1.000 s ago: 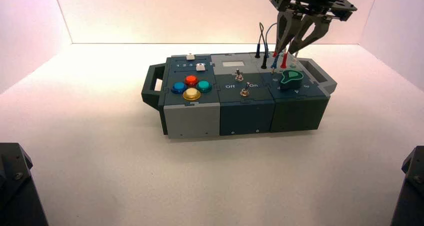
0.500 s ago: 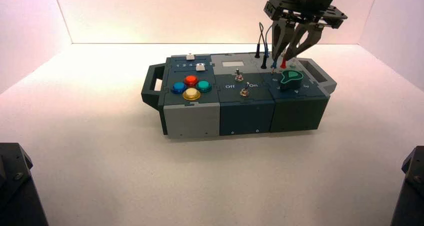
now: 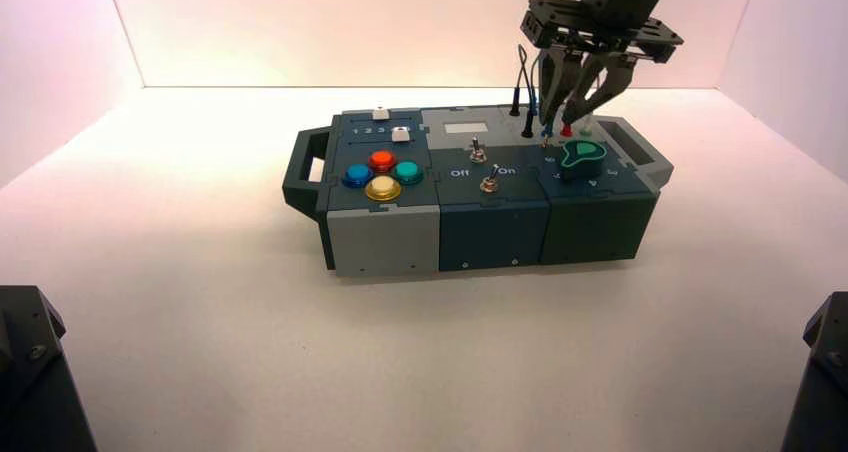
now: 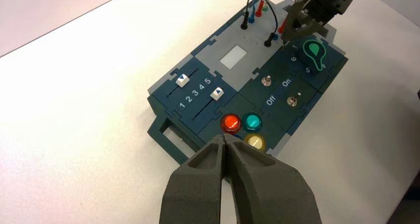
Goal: Insert the blue wire.
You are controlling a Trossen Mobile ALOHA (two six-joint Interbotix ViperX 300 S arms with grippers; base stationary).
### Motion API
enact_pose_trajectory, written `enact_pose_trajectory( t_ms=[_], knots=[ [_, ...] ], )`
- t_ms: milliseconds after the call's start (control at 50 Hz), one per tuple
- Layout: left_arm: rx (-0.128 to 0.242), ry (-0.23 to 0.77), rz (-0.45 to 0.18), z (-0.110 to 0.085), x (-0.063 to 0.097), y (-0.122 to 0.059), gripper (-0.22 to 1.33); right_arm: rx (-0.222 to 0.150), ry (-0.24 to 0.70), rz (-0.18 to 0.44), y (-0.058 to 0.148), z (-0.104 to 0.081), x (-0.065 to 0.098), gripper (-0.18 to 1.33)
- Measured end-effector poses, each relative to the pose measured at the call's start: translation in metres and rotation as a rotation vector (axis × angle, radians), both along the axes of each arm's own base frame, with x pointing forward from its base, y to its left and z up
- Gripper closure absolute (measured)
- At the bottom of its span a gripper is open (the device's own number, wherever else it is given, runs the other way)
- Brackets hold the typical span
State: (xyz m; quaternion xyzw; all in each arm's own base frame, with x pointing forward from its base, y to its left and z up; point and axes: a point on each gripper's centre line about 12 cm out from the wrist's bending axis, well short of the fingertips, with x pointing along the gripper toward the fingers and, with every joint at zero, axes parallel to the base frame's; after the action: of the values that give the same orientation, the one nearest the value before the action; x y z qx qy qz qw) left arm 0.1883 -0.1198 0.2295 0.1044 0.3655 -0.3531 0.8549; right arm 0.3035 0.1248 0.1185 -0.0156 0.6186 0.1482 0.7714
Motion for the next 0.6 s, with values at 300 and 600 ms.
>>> enact_pose_trajectory(
  t_ms=[300,600],
  knots=[
    [-0.001,-0.003,0.002,0.0002,0.0003,0.0,1.27,-0.001,0.004,0.0,0.0007,-0.0019,0.0017,0.5],
    [-0.002,-0.005,0.004,0.0006,0.0005,0.0004,1.28,-0.004,0.007,0.008,0.0007,-0.0034,0.0016,1.14]
  ],
)
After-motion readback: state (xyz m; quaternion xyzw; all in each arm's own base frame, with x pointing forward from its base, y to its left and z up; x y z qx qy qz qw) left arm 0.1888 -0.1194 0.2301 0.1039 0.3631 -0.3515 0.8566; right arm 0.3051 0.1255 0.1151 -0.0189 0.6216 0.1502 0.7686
